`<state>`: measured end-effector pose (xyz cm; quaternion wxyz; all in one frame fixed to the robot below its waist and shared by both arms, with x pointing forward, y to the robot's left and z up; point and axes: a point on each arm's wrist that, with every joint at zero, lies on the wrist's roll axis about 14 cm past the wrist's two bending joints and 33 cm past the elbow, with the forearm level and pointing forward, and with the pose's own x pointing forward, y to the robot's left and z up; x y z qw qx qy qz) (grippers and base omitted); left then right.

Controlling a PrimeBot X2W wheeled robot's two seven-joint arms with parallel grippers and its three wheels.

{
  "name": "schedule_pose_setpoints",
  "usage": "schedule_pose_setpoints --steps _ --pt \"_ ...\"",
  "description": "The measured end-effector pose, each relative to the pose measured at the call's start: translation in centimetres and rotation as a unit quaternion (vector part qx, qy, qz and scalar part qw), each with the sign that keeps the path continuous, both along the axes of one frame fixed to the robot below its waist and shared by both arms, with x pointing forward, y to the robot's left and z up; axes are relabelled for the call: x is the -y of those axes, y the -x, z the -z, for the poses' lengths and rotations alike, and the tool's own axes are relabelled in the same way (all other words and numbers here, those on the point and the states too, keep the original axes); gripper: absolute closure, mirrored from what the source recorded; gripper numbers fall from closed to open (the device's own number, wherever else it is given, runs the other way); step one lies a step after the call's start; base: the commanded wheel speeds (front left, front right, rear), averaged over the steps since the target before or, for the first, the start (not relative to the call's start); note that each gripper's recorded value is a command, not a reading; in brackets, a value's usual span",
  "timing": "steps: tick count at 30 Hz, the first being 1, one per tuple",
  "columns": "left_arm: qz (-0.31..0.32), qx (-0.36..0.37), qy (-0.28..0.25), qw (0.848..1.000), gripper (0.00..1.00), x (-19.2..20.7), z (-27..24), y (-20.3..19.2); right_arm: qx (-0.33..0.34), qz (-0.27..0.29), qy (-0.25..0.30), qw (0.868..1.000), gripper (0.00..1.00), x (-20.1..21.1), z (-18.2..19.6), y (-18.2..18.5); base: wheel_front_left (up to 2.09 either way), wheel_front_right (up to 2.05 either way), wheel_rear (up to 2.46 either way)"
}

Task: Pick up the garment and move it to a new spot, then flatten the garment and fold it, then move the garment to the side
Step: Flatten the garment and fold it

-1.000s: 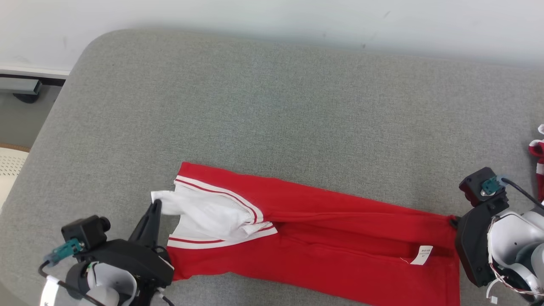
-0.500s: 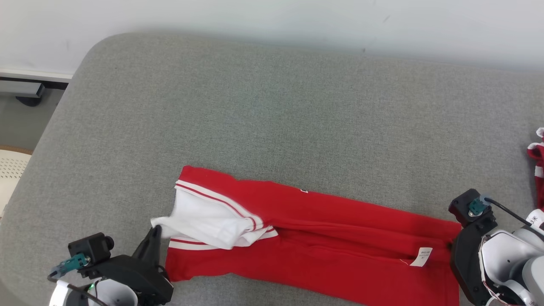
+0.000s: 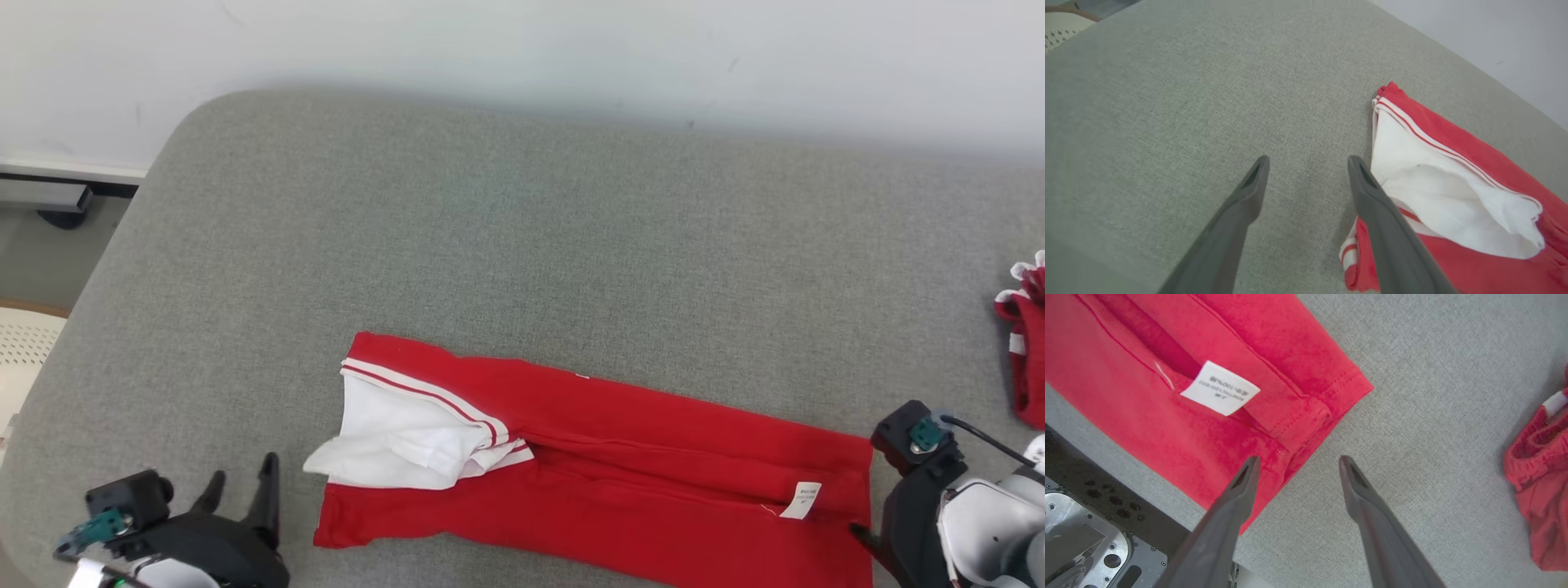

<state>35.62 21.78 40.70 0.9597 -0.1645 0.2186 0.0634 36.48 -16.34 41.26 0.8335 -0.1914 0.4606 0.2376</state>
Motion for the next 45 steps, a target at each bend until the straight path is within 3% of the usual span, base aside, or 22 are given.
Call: schedule_pose_setpoints --steps 9,16,18,23,33,42,45 --pt "-0.01 0.127 -0.049 0.991 0.0 -1.5 -5.7 -0.2 0.104 0.042 -0.046 0.993 0.0 1.3 -3.7 -0.9 0.0 0.0 0.0" --pt "0.032 0.221 -0.074 0.972 0.0 0.8 -10.1 -0.2 0.208 0.109 -0.115 0.965 0.0 1.7 -6.1 -1.6 0.0 0.0 0.0" --pt "0.048 0.236 -0.078 0.967 0.0 1.9 -10.7 0.0 0.238 0.13 -0.135 0.953 0.0 1.9 -6.8 -1.7 0.0 0.0 0.0" --pt "0.072 0.265 -0.072 0.959 0.0 4.1 -12.0 0.6 0.31 0.201 -0.203 0.907 0.0 2.4 -8.6 -1.7 0.0 0.0 0.0" --pt "0.091 0.323 -0.058 0.94 0.0 6.4 -15.1 -0.1 0.419 0.256 -0.263 0.83 0.0 3.6 -11.0 -1.2 0.0 0.0 0.0" --pt "0.141 0.314 -0.059 0.937 0.0 8.5 -13.8 0.1 0.466 0.305 -0.283 0.781 0.0 5.9 -11.2 0.0 0.0 0.0 0.0" --pt "0.146 0.312 -0.057 0.937 0.0 8.8 -13.6 0.0 0.469 0.31 -0.285 0.776 0.0 6.1 -11.1 0.3 0.0 0.0 0.0"
